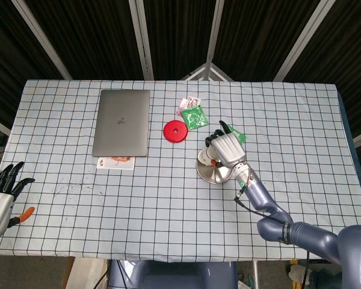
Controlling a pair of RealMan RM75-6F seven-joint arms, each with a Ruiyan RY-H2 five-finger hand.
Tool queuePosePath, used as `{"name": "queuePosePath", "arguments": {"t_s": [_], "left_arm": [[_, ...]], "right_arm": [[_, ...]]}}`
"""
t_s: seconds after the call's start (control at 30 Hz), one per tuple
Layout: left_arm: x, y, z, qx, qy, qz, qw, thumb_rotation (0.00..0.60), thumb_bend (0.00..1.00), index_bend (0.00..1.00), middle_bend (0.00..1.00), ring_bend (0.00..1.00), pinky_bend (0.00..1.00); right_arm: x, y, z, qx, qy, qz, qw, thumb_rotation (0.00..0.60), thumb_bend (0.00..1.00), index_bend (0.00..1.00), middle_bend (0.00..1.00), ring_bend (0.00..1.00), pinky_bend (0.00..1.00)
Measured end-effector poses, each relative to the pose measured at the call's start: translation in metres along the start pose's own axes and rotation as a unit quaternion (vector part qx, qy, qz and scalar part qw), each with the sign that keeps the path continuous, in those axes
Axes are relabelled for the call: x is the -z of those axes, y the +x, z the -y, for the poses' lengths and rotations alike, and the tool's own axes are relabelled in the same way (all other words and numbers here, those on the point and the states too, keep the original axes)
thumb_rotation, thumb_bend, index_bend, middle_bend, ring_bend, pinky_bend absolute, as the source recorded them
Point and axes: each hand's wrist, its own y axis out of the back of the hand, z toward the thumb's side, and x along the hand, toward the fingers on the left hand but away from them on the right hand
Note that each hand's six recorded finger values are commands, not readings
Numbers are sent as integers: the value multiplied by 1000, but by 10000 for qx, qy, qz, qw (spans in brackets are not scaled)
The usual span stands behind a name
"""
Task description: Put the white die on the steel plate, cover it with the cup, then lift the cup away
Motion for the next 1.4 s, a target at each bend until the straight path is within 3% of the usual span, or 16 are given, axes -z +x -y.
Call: {"name": "queuePosePath", "arguments": {"t_s": [0.43,0.73,1.1,1.4], "left_arm": [[-2,1,3,49,43,-12,10000,600,275,275,0,0,128],[-4,1,4,73,61,11,10000,600,275,275,0,0,128],[-6,0,4,79,46,26,10000,600,275,275,0,0,128],[-5,0,3,69,27,31,10000,600,275,276,0,0,128]], "right_arm": [[15,8,6,-145,89,96,9998,600,344,496,504,268,0],[15,23,5,-247,261,-84,9993,600,344,509,504,268,0],[-11,43,8,-460,365,-543,9968,600,345,509,504,268,0],[-34,38,6,-418,206,-737,9962,600,344,509,504,268,0]]}}
